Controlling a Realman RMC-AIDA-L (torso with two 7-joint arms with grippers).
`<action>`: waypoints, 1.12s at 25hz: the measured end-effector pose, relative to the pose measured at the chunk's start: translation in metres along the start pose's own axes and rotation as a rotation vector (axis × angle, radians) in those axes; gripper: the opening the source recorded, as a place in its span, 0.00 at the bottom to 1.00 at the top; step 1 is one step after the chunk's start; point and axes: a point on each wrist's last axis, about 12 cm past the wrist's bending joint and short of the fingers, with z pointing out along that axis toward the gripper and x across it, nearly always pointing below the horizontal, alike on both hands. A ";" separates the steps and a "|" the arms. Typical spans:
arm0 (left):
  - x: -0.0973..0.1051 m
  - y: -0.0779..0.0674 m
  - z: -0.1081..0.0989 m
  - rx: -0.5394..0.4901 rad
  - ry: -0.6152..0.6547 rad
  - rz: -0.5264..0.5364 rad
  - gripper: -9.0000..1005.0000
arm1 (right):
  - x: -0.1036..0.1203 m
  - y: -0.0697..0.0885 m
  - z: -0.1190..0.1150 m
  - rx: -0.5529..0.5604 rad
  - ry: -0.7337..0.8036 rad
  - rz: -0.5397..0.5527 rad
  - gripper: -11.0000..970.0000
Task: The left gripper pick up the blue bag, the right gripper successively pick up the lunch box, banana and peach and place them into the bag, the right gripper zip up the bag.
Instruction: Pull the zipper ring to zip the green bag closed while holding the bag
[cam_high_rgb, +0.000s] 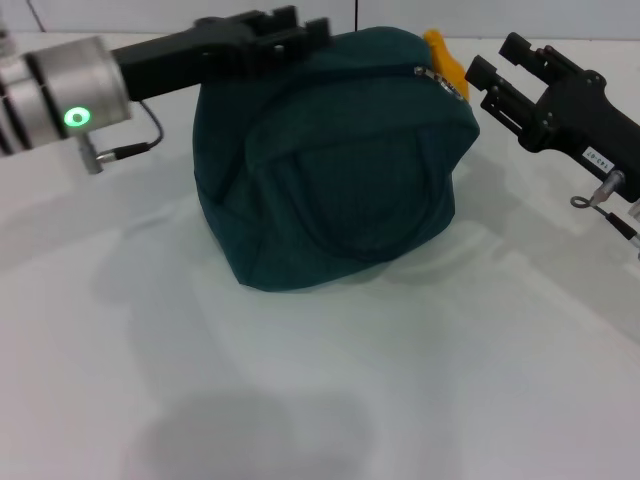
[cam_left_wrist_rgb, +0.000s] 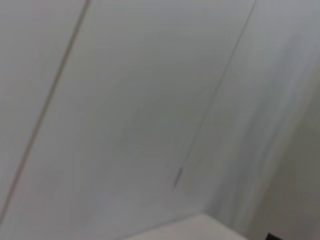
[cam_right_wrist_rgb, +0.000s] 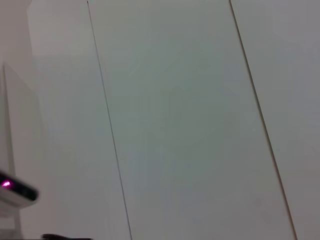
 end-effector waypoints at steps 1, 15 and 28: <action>-0.005 -0.001 0.008 0.008 0.027 0.003 0.62 | 0.000 0.000 0.000 0.000 0.000 -0.001 0.59; -0.033 -0.003 0.051 -0.018 0.261 0.026 0.59 | 0.003 -0.019 -0.005 0.144 0.035 0.011 0.58; -0.026 -0.006 0.053 -0.013 0.270 0.074 0.24 | 0.003 -0.031 0.004 0.195 0.097 0.012 0.57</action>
